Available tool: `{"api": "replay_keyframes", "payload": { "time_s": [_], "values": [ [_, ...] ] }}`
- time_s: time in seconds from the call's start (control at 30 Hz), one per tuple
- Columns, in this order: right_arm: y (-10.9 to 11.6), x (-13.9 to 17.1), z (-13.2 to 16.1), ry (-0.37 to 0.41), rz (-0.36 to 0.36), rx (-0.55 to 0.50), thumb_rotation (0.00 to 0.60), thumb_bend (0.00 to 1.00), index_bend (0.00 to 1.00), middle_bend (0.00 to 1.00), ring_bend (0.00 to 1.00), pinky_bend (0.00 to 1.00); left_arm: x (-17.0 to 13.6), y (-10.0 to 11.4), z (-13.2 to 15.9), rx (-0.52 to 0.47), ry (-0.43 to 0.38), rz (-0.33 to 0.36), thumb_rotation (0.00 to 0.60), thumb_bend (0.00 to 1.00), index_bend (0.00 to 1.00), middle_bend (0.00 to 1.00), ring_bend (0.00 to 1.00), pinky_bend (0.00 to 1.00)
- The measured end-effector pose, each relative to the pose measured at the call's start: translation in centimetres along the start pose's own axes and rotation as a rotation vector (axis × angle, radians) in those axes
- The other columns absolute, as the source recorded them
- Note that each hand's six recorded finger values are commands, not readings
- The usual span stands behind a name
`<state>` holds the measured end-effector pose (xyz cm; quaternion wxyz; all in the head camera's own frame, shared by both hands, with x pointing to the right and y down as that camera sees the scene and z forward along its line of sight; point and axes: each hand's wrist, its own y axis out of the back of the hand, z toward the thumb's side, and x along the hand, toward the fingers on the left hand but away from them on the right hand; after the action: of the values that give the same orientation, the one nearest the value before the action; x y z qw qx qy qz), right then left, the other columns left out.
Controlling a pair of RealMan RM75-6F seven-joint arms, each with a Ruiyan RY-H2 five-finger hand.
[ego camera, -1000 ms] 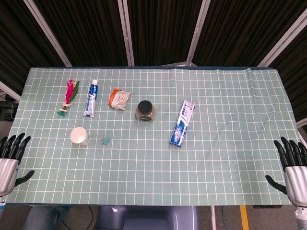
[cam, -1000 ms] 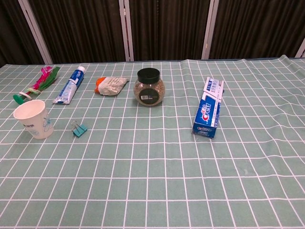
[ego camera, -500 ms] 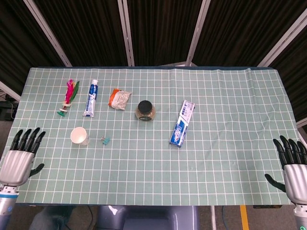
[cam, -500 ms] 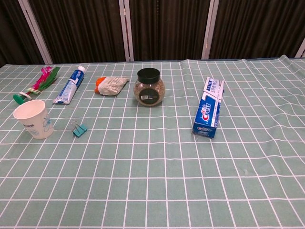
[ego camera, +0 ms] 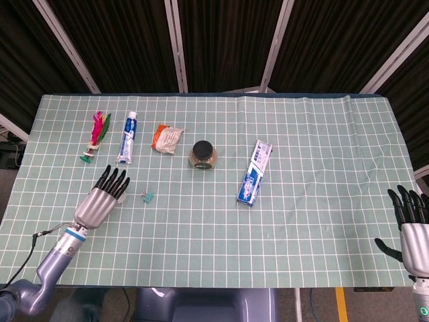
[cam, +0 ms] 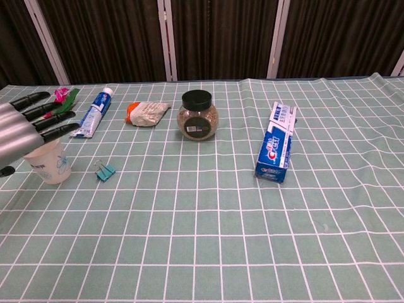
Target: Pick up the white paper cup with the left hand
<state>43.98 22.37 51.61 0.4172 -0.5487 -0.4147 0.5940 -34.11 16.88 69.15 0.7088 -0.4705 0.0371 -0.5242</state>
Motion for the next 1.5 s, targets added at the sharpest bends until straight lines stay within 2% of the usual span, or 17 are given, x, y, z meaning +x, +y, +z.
{"api": "replay_keyframes", "payload": {
  "time_s": [0.17,0.23,0.33,0.43,0.63,0.77,0.87,0.97,1.03,1.07,1.17,1.2,1.3,1.4,1.5],
  "values": [
    [-0.1,-0.1,-0.1,-0.005,0.003,0.004,0.6,0.0,0.0,0.0,0.0,0.0,1.3,-0.1,1.4,0.063,-0.03,0.023,0.6,0.0,0.05,0.02,0.02,0.06],
    [-0.2,-0.1,-0.2,-0.007,0.006,0.005,0.6,0.0,0.0,0.0,0.0,0.0,1.6,-0.2,1.6,0.081,-0.039,0.026,0.6,0.0,0.08,0.07,0.06,0.11],
    [-0.3,-0.1,-0.2,-0.007,0.009,0.006,0.6,0.0,0.0,0.0,0.0,0.0,1.8,-0.3,1.9,0.105,-0.048,0.034,0.6,0.0,0.25,0.22,0.2,0.26],
    [-0.4,-0.2,-0.2,-0.008,0.011,0.007,0.6,0.0,0.0,0.0,0.0,0.0,2.0,-0.4,2.1,0.12,-0.054,0.043,0.6,0.0,0.4,0.35,0.31,0.38],
    [-0.5,-0.2,-0.2,-0.01,0.014,0.003,0.6,0.0,0.0,0.0,0.0,0.0,2.1,-0.6,1.9,0.102,-0.037,0.043,0.6,0.0,0.44,0.41,0.38,0.44],
    [-0.4,-0.1,-0.2,-0.007,0.013,0.0,0.6,0.0,0.0,0.0,0.0,0.0,1.9,-0.2,0.8,0.018,0.003,0.049,0.6,0.0,0.45,0.41,0.38,0.44],
    [-0.3,-0.1,-0.2,-0.006,0.013,-0.002,0.6,0.0,0.0,0.0,0.0,0.0,1.6,0.2,-0.2,-0.114,0.031,0.048,0.6,0.0,0.46,0.41,0.39,0.44],
    [-0.3,0.0,-0.1,-0.003,0.012,-0.005,0.6,0.0,0.0,0.0,0.0,0.0,1.3,0.5,-1.2,-0.326,0.038,0.031,0.6,0.0,0.46,0.41,0.38,0.44],
    [-0.2,0.0,0.0,-0.001,0.01,-0.006,0.6,0.0,0.0,0.0,0.0,0.0,1.1,0.7,-2.0,-0.534,0.032,0.006,0.6,0.0,0.46,0.42,0.38,0.44],
    [-0.2,0.1,0.0,-0.001,0.008,-0.007,0.6,0.0,0.0,0.0,0.0,0.0,1.0,0.7,-2.2,-0.588,0.029,-0.002,0.6,0.0,0.46,0.42,0.38,0.44],
    [-0.1,0.1,0.0,0.0,0.008,-0.007,0.6,0.0,0.0,0.0,0.0,0.0,0.7,0.7,-3.0,-0.857,0.012,-0.048,0.6,0.0,0.46,0.42,0.38,0.44],
    [-0.2,0.1,0.0,0.001,0.01,-0.006,0.6,0.0,0.0,0.0,0.0,0.0,0.5,0.5,-3.1,-0.959,0.002,-0.074,0.6,0.0,0.46,0.42,0.38,0.44],
    [-0.3,0.1,0.0,0.001,0.014,-0.004,0.6,0.0,0.0,0.0,0.0,0.0,0.1,-0.1,-3.1,-1.176,-0.018,-0.154,0.6,0.0,0.46,0.42,0.38,0.44],
    [-0.4,0.0,0.0,0.0,0.016,-0.003,0.6,0.0,0.0,0.0,0.0,0.0,-0.2,-1.0,-2.6,-1.311,-0.035,-0.252,0.6,0.0,0.46,0.42,0.38,0.44],
    [-0.4,0.0,0.0,-0.003,0.017,-0.002,0.6,0.0,0.0,0.0,0.0,0.0,-0.5,-2.2,-1.8,-1.354,-0.049,-0.338,0.6,0.0,0.46,0.41,0.38,0.44]
  ]
}}
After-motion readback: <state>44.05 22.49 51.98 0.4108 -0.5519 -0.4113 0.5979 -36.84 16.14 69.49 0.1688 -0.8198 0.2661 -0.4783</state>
